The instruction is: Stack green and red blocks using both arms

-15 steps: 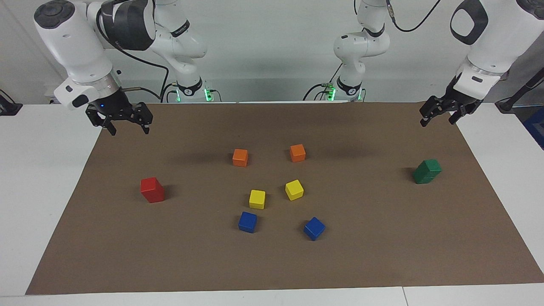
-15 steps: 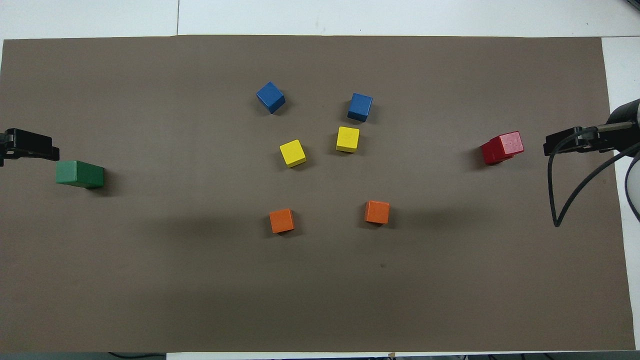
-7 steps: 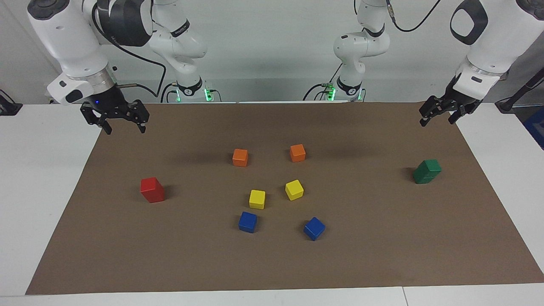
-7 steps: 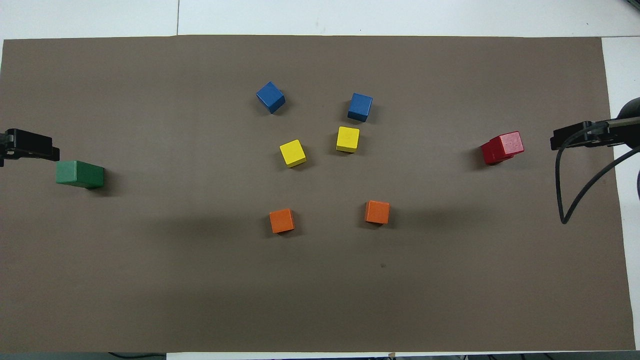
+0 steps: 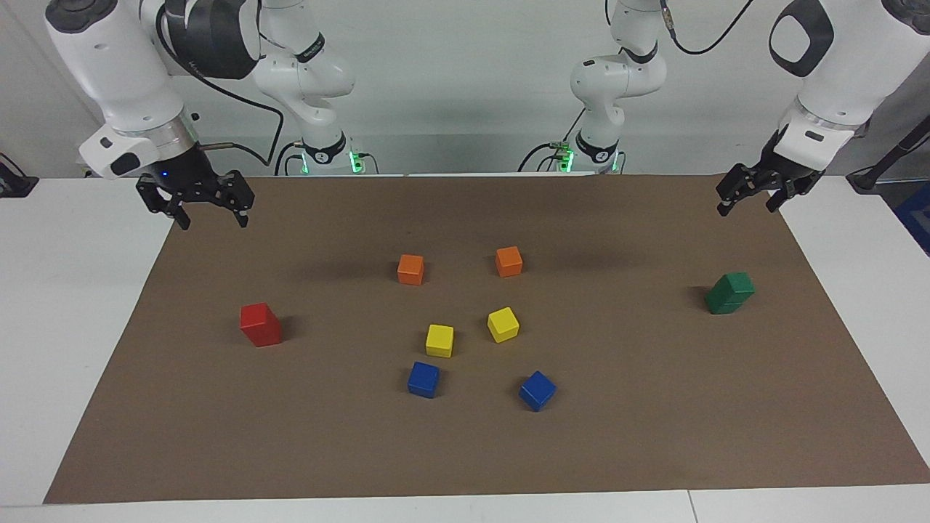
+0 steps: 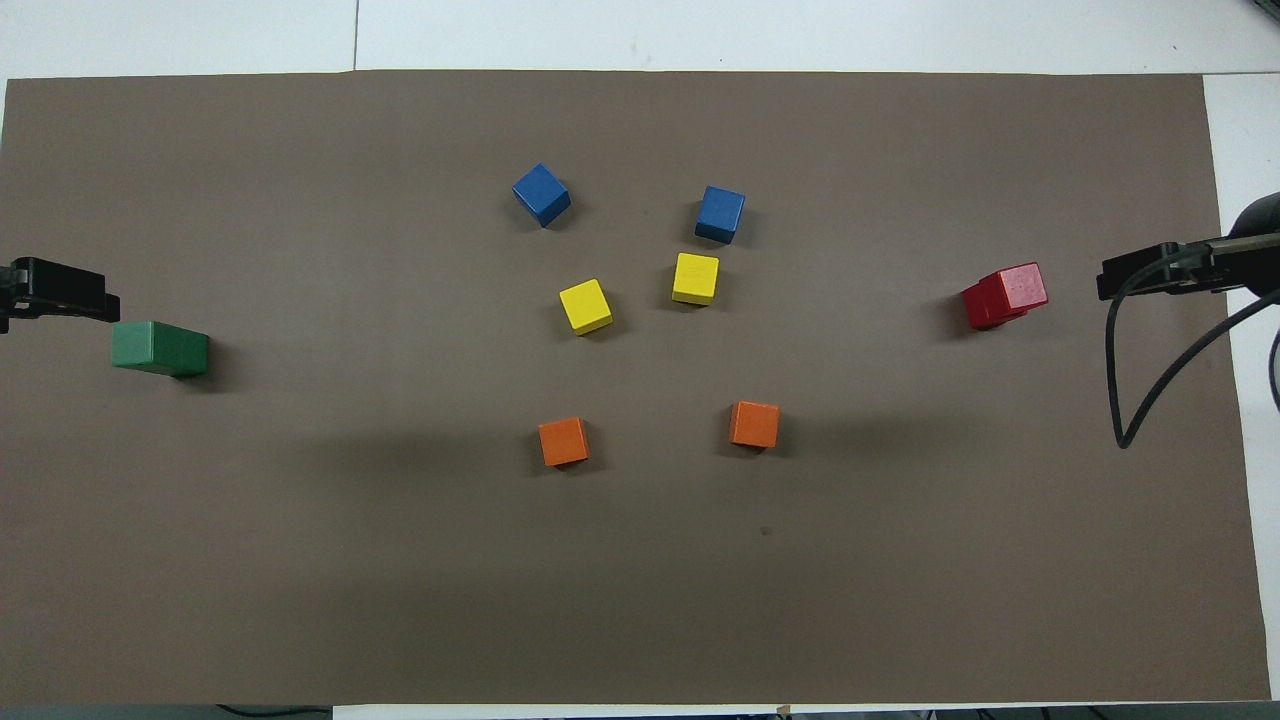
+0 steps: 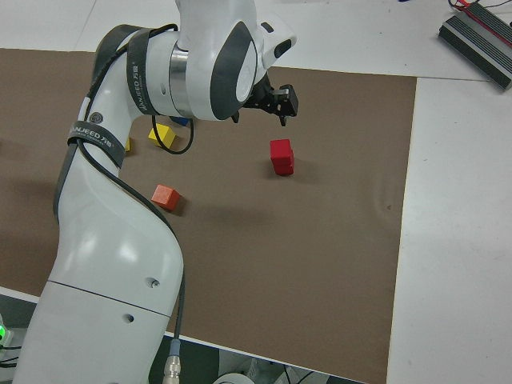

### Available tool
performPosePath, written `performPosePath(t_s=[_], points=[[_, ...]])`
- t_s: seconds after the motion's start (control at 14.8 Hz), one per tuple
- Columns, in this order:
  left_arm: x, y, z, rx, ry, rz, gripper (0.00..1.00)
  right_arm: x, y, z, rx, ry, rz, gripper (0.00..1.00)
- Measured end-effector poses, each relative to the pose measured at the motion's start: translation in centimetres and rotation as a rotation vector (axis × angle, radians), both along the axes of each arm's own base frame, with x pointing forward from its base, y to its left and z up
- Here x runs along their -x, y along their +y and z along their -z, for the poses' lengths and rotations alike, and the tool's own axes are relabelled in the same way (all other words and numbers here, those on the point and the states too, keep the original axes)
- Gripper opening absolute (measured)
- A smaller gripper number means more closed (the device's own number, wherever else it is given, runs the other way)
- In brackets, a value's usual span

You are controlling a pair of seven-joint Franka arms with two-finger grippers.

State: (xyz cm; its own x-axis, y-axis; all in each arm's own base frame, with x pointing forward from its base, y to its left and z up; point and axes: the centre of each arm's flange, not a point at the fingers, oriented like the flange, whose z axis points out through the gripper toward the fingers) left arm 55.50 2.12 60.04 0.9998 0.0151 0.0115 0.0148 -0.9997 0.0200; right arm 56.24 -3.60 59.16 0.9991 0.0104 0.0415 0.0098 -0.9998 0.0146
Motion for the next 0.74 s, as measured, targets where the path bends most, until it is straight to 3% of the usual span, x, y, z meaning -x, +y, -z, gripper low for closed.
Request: performPosePath(t_s=[0.74], points=[[0.06,0.15,-0.08,0.000,-0.001,-0.003,1.00,0.18,0.33,0.17,-0.001,0.019,-0.005,1.00]])
